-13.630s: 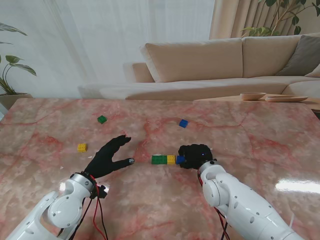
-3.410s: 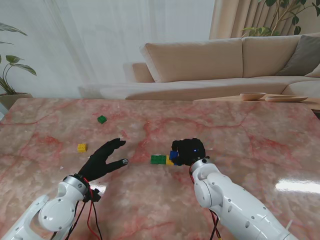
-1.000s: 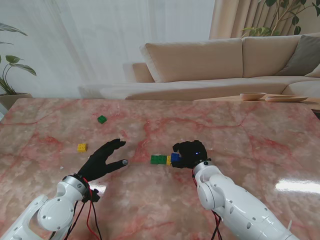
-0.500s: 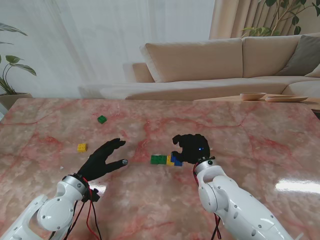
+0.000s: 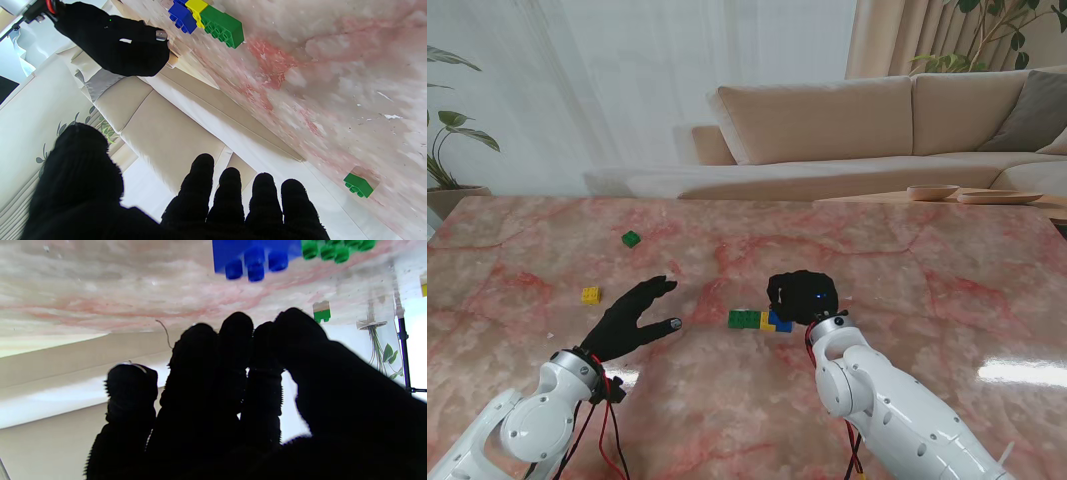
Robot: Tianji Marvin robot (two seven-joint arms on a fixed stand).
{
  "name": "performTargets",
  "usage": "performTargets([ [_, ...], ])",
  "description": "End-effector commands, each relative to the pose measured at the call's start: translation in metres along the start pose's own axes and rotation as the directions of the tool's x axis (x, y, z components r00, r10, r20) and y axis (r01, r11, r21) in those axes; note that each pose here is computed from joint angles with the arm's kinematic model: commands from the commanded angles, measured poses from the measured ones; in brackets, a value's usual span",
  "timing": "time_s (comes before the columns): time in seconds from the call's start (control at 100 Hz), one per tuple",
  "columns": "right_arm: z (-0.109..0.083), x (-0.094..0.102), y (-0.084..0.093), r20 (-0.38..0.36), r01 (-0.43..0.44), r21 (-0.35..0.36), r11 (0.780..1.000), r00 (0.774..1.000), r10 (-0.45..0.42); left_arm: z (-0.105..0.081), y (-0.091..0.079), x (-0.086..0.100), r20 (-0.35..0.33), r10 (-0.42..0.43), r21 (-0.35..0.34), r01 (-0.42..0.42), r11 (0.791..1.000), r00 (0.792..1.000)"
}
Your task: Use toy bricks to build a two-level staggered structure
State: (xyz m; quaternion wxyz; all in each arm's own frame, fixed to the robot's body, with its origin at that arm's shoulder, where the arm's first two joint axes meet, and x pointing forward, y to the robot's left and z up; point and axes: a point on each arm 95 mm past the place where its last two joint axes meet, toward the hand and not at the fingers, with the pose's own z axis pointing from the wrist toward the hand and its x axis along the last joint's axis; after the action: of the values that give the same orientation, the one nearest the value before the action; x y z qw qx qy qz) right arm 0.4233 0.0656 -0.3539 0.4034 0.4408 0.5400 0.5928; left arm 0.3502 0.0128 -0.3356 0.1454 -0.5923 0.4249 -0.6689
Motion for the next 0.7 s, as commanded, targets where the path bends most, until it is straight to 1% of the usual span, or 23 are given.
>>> performTargets([
  [0.0,-0.004,-0.003,-0.014,0.01,-0.006,0.05,0.999,1.0,0.006,-0.002,0.003,-0.001,0.004,-0.002,-0.011,0.002,1.0,1.0],
  [0.27,-0.003,-0.007,-0.024,0.014,-0.009,0.094,0.996,1.0,0.008,-0.003,0.004,-0.001,0.008,-0.004,-0.01,0.004,1.0,1.0],
  [0.69,-0.006,-0.012,-0.033,0.014,-0.014,0.154,0.988,1.0,0.012,-0.005,0.003,0.0,0.005,-0.001,-0.002,0.001,1.0,1.0],
])
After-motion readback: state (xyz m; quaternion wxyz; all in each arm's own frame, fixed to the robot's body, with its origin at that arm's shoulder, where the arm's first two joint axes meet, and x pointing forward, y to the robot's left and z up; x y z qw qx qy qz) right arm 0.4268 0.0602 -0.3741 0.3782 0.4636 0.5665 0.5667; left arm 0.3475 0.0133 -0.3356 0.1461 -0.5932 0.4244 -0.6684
